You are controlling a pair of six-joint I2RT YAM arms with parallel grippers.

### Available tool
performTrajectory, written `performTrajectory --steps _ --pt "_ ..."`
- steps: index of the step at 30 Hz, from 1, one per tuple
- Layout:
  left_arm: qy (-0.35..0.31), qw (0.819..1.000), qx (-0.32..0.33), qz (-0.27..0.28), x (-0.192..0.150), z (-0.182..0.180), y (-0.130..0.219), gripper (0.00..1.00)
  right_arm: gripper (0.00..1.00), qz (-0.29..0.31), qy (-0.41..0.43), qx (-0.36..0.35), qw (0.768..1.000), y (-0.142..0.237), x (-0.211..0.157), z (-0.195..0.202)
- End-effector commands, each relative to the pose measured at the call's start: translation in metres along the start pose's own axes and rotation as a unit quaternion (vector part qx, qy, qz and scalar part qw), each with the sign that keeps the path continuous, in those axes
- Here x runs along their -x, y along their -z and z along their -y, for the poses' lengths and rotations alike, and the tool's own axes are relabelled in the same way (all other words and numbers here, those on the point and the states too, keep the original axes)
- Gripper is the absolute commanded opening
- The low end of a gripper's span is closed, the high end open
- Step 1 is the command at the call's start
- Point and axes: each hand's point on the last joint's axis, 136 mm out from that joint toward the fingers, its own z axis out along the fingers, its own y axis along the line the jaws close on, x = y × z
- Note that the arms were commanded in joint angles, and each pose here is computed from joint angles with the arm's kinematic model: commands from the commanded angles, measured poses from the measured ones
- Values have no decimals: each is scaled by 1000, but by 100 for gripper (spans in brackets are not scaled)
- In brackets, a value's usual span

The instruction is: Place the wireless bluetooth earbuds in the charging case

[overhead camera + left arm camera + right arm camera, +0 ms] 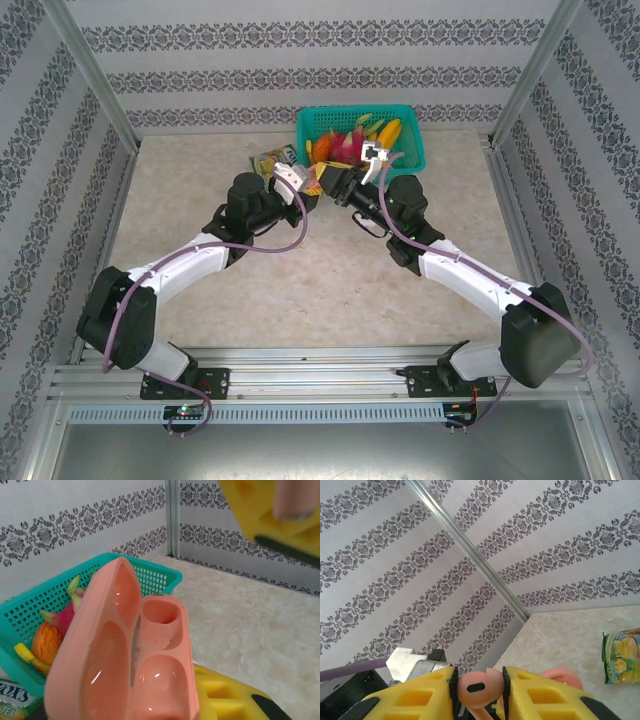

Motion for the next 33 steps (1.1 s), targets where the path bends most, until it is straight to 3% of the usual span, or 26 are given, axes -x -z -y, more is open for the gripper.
performTrajectory --steps 1,9,20,33 --pt "13 1000 -15 23 18 8 -4 0 32 14 -4 42 999 -2 3 -18" --pt "29 998 -23 44 29 10 -4 0 31 17 10 57 998 -6 -7 -16" --pt "-19 995 -76 55 42 31 7 0 31 20 29 67 997 2 -13 -17" --pt "-25 994 -86 64 56 35 12 0 31 35 31 50 998 18 -9 -9"
